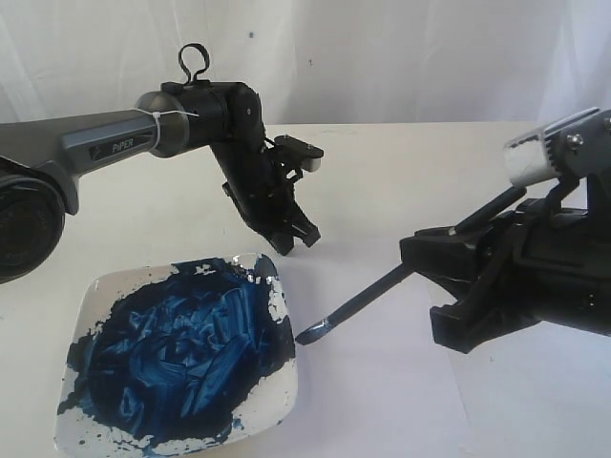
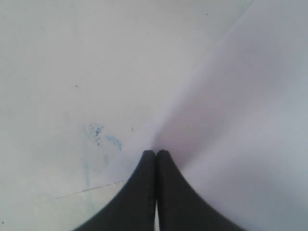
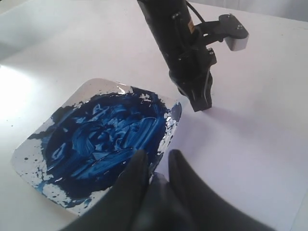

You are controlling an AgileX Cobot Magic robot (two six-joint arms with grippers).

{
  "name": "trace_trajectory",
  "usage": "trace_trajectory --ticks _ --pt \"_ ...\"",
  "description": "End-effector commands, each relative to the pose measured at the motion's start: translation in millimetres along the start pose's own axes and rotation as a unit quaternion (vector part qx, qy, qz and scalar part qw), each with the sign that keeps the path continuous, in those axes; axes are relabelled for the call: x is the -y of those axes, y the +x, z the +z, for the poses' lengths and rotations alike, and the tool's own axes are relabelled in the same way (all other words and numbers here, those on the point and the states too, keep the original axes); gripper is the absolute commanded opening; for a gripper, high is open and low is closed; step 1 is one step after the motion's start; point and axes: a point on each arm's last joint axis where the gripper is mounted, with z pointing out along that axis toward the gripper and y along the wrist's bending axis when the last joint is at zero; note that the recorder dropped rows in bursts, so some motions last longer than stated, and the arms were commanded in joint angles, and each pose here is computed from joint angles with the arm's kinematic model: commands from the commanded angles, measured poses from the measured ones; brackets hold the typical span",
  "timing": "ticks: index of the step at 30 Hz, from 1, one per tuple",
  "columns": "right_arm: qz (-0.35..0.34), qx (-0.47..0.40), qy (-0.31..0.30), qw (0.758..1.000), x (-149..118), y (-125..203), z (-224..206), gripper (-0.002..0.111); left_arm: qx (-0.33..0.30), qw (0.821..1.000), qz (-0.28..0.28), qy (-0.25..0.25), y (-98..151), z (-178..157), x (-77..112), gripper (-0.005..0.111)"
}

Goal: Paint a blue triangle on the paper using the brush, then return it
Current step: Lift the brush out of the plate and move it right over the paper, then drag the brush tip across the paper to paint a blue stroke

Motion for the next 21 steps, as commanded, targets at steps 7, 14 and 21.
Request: trace_trajectory --ticks 7,14,21 --pt "0.024 -0.035 -0.006 0.999 5.6 9.5 13.4 0.0 -0.007 1.0 -0.004 0.009 1.0 3.6 2.4 0.0" --pt "0.025 -0.043 0.029 0.998 14.5 12.4 18.8 0.0 -0.007 1.0 -0.004 0.009 1.0 3.6 2.4 0.0" --pt "0.012 -0.038 0.068 0.997 21.6 11.4 18.2 0.0 -0.007 1.0 -0.004 0.009 1.0 3.6 2.4 0.0"
